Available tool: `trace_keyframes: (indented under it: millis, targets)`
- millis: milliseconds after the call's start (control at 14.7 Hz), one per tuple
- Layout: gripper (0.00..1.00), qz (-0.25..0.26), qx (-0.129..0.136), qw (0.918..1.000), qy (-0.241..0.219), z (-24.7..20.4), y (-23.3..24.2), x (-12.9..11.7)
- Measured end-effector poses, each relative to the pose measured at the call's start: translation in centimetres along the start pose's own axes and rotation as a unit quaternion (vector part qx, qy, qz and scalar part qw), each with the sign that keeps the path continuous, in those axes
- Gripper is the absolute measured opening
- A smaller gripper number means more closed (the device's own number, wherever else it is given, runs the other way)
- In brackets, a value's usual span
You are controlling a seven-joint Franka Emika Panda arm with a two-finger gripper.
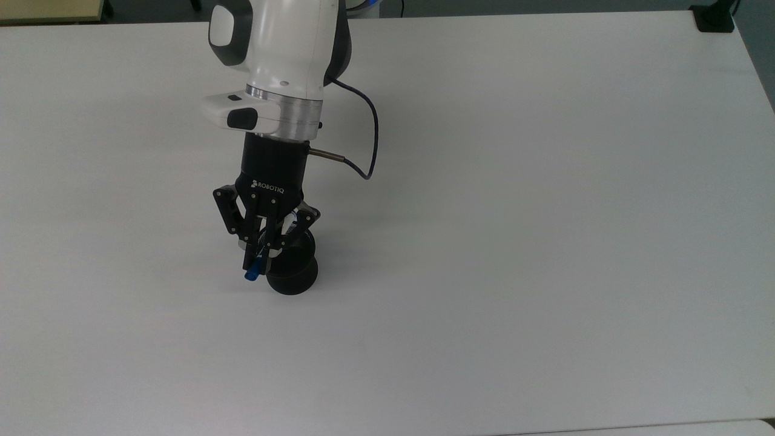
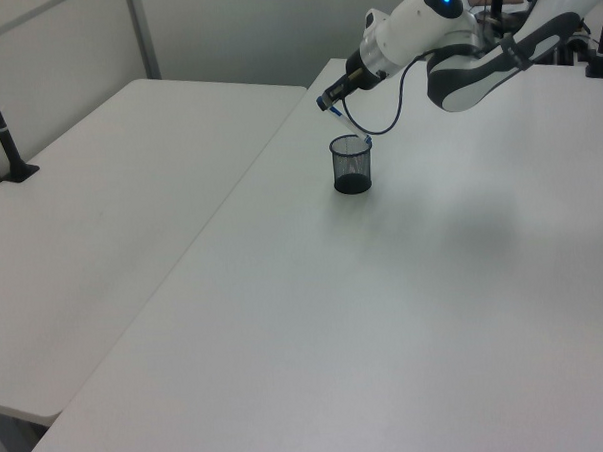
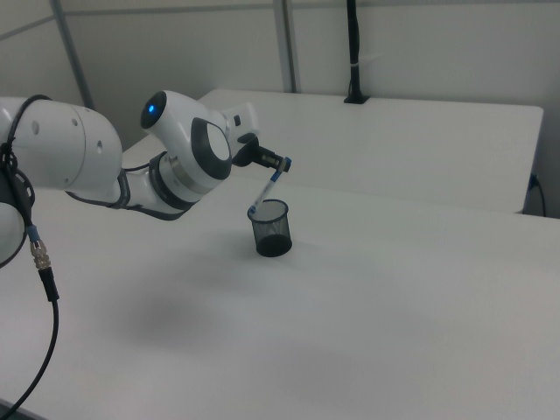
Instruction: Insert the marker
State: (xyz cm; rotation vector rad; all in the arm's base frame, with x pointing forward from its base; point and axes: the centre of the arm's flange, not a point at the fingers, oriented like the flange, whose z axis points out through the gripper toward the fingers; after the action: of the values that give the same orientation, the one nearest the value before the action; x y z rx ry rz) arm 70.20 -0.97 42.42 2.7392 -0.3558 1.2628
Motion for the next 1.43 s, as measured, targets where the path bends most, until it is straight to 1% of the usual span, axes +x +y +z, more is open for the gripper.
trace_keyframes:
  millis: [271,747,950,1018,1425]
  targets:
    - [0.19,0.002,0.001,1.0000,0.007,0.7,-0.1,0.7]
    - [0.19,-0.013,-0.002,0.9999,-0.001,2.5,-0.4,-0.6]
    - [0.22,-0.014,-0.002,0.9999,-0.001,2.5,-0.5,-0.6]
    - [0.27,-0.014,-0.002,0.9999,-0.001,2.5,-0.5,-0.6]
    - [0.85,-0.016,0.001,0.9999,-0.002,2.4,-1.0,-0.7]
